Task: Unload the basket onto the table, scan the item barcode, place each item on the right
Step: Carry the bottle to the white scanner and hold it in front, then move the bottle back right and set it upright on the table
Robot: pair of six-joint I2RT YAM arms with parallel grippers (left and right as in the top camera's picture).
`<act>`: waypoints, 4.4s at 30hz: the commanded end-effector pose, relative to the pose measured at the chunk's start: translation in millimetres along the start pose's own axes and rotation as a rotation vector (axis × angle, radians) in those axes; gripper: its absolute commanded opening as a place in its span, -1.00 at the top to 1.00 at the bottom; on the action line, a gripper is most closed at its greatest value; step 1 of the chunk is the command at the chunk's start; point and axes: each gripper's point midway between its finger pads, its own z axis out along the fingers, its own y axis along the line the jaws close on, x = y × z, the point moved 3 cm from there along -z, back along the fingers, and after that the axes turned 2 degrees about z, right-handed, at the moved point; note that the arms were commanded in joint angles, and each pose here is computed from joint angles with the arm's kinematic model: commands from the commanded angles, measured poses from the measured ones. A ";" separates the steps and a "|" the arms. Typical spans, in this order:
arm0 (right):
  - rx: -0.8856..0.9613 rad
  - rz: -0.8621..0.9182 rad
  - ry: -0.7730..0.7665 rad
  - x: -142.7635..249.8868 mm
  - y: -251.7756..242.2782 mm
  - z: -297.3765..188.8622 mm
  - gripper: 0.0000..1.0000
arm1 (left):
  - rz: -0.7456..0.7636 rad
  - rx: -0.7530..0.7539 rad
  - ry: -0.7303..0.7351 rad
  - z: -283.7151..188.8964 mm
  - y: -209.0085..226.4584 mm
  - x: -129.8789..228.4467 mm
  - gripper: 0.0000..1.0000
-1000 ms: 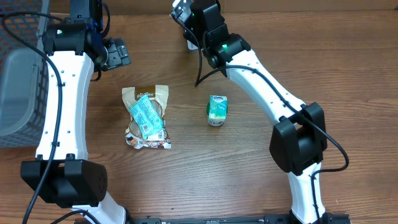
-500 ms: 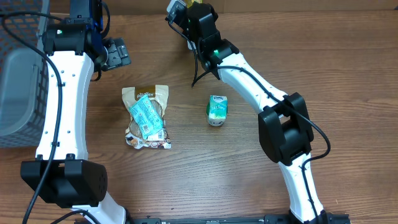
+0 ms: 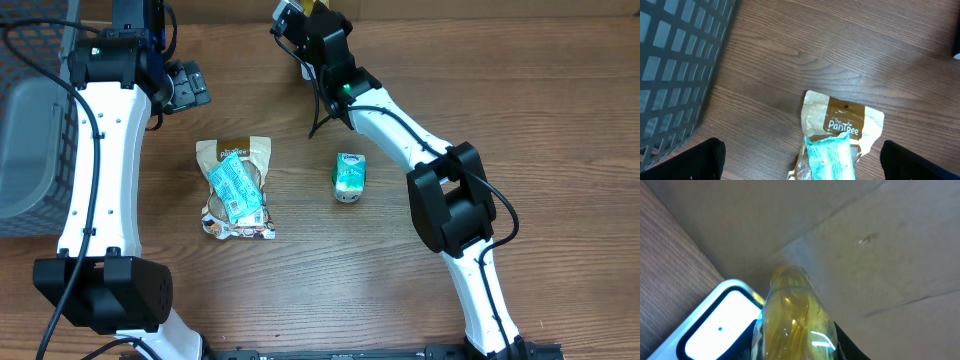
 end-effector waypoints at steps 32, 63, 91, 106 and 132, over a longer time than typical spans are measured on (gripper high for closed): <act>-0.113 0.931 0.888 130.0 -108.6 -196.2 0.93 | 0.016 -0.003 -0.020 -5.6 1.1 -3.6 -0.99; -0.091 1.152 1.272 274.0 -90.8 -225.2 0.80 | 0.016 -0.003 -0.020 -5.6 1.1 -3.6 -0.99; -0.094 1.144 1.292 281.2 -82.3 -226.8 -0.75 | 0.016 -0.003 -0.020 -5.6 1.1 -3.6 -0.99; 0.017 1.208 0.922 186.5 -206.2 -226.0 -1.00 | 0.016 -0.003 -0.020 -5.6 1.1 -3.6 -0.99; 0.023 1.211 0.903 185.8 -208.1 -222.0 -1.00 | 0.016 -0.003 -0.020 -5.6 1.1 -3.6 -0.99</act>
